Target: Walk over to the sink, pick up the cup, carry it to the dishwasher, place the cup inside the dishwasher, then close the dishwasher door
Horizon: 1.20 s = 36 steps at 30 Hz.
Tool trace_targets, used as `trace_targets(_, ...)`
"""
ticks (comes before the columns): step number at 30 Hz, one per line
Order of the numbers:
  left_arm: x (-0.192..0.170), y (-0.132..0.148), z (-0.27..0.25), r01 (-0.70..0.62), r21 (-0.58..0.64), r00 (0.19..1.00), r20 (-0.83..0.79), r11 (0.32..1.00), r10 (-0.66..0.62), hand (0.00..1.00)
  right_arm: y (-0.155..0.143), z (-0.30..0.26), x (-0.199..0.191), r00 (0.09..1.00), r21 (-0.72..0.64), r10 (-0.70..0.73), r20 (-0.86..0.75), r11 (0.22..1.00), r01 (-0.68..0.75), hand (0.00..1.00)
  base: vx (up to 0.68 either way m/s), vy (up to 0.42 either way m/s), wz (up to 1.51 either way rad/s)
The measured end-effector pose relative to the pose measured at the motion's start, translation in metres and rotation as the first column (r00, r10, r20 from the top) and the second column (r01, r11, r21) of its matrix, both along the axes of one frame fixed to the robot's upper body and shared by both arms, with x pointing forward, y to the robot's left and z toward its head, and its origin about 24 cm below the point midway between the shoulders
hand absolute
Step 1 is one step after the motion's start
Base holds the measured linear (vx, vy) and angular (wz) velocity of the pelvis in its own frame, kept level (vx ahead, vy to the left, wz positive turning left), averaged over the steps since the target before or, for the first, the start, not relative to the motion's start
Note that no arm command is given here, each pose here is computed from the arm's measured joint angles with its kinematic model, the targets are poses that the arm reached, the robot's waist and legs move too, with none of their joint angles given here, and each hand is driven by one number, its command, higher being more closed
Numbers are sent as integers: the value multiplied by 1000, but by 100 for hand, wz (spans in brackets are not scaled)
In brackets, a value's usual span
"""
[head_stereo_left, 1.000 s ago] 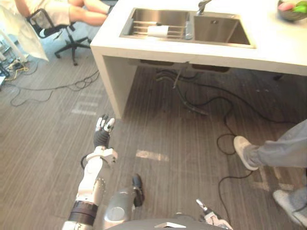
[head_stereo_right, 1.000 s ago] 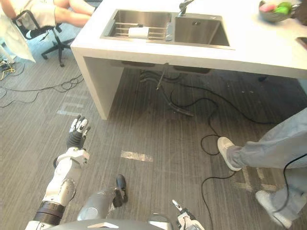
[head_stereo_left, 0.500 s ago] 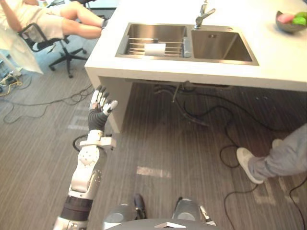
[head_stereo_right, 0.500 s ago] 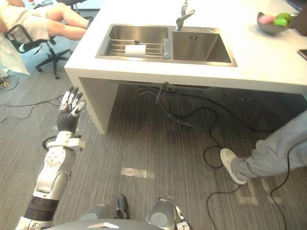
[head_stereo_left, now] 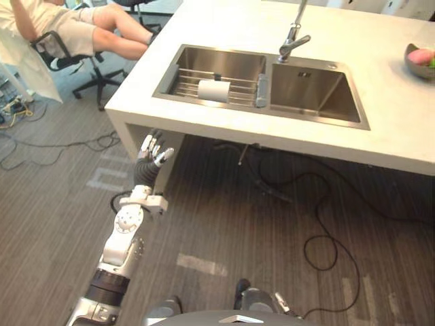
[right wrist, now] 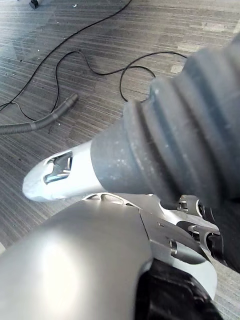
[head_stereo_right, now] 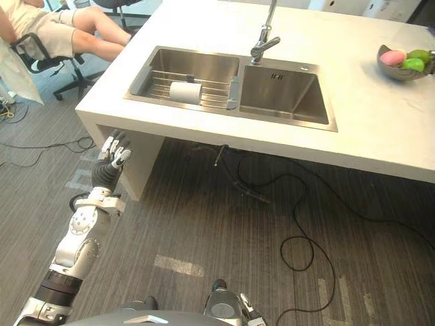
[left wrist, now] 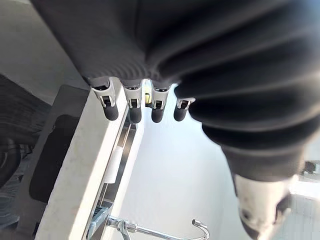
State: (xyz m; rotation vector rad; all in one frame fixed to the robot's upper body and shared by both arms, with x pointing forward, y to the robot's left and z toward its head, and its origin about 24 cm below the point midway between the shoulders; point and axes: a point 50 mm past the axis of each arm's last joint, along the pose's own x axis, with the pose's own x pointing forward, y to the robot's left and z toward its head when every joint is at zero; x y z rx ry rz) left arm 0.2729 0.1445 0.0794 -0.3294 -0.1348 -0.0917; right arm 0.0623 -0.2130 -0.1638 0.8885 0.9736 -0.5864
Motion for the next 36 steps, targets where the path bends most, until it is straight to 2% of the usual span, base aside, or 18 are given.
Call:
trace_targets(6, 2, -6, -12, -24, -70, 996, -88, 997, 18, 0, 6, -1, -6, 990, 8, 90, -108, 996, -90, 0, 70, 17, 2)
trace_targets(9, 3, -7, -10, -71, -113, 993, -98, 991, 60, 0, -11, 0, -19, 966, -32, 182, -186, 981, -191, 0, 231, -78, 26)
trace_targets(11, 4, 0, -8, -120, -157, 989, -103, 980, 105, 0, -32, 1, -42, 936, -71, 215, -279, 967, -244, 0, 296, 50, 15)
trace_targets(14, 6, 10, -3, -132, -171, 990, -78, 976, 120, 0, -41, 5, -39, 934, -104, 223, -277, 960, -260, 0, 288, 112, -3)
trace_targets(15, 5, 7, 8, -96, -179, 995, -25, 979, 93, 0, -41, 5, -33, 938, -110, 229, -261, 958, -265, 0, 341, 240, 5)
trace_targets(17, 3, 5, 18, -78, -188, 996, 19, 979, 83, 0, -45, 7, -27, 941, -128, 229, -249, 955, -266, 0, 249, 240, 2)
trace_targets(18, 3, 14, 31, -111, -187, 990, 69, 976, 126, 0, -29, 3, -17, 949, -104, 224, -221, 962, -251, 0, 157, 169, -11)
trace_targets(22, 0, 25, 42, -160, -184, 977, 108, 970, 182, 0, -18, -1, -17, 953, -61, 178, -244, 978, -198, 0, 124, 59, -7)
trace_targets(27, -6, 13, 57, -78, -181, 976, 185, 980, 112, 0, -15, -3, -22, 949, -66, 117, -293, 988, -142, 0, 95, 36, -25)
trace_targets(31, -7, -1, 60, 40, -143, 976, 217, 989, -8, 0, -17, -5, -38, 951, -101, 4, -309, 994, -37, 0, 145, 103, -20)
trace_targets(36, -8, -6, 59, 56, -96, 975, 220, 994, -33, 0, -3, -8, -35, 960, -103, 7, -282, 994, -38, 0, 183, 14, -16)
